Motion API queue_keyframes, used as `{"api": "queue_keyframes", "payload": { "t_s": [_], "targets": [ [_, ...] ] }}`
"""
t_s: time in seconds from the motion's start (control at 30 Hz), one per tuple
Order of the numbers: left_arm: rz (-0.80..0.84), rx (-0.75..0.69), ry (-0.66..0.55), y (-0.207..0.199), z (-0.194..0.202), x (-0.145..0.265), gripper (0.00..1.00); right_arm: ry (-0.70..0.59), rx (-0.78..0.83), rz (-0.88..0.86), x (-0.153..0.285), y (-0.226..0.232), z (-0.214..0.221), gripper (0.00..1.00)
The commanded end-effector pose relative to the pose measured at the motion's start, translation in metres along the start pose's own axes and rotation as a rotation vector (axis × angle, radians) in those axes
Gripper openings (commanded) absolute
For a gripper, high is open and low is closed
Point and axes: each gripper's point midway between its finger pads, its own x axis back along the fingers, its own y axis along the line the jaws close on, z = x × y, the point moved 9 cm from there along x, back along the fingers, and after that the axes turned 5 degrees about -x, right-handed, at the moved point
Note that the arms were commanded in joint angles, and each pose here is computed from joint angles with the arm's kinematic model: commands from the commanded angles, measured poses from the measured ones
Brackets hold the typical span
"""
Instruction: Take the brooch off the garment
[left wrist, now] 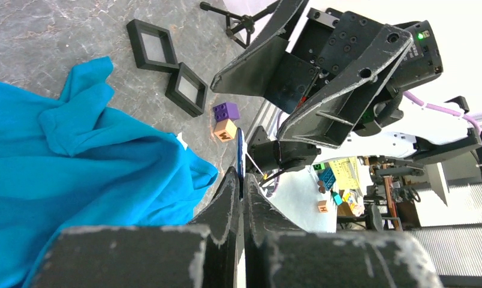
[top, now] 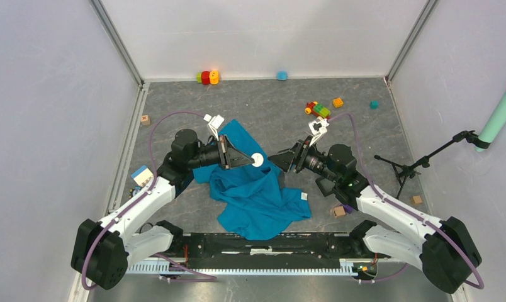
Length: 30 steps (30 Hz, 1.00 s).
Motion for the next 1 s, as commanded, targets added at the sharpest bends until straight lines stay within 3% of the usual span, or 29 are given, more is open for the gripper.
{"api": "queue_keyframes", "payload": {
  "t_s": [0.0, 0.67, 0.97],
  "targets": [
    [0.103, -0.045, -0.014, -0.016, -0.005, 0.004, 0.02, -0.047, -0.044, -0.165, -0.007, 0.025, -0.015, 0.72],
    [0.16, -0.013, -0.01, -0.022, -0.007, 0.003, 0.02, -0.003, -0.052, -0.253, -0.018, 0.04, -0.004, 0.61],
    [0.16, -0.005, -0.008, -0.021, -0.006, 0.002, 0.02, -0.078, -0.047, -0.242, -0.013, 0.042, -0.011, 0.6]
  ]
}}
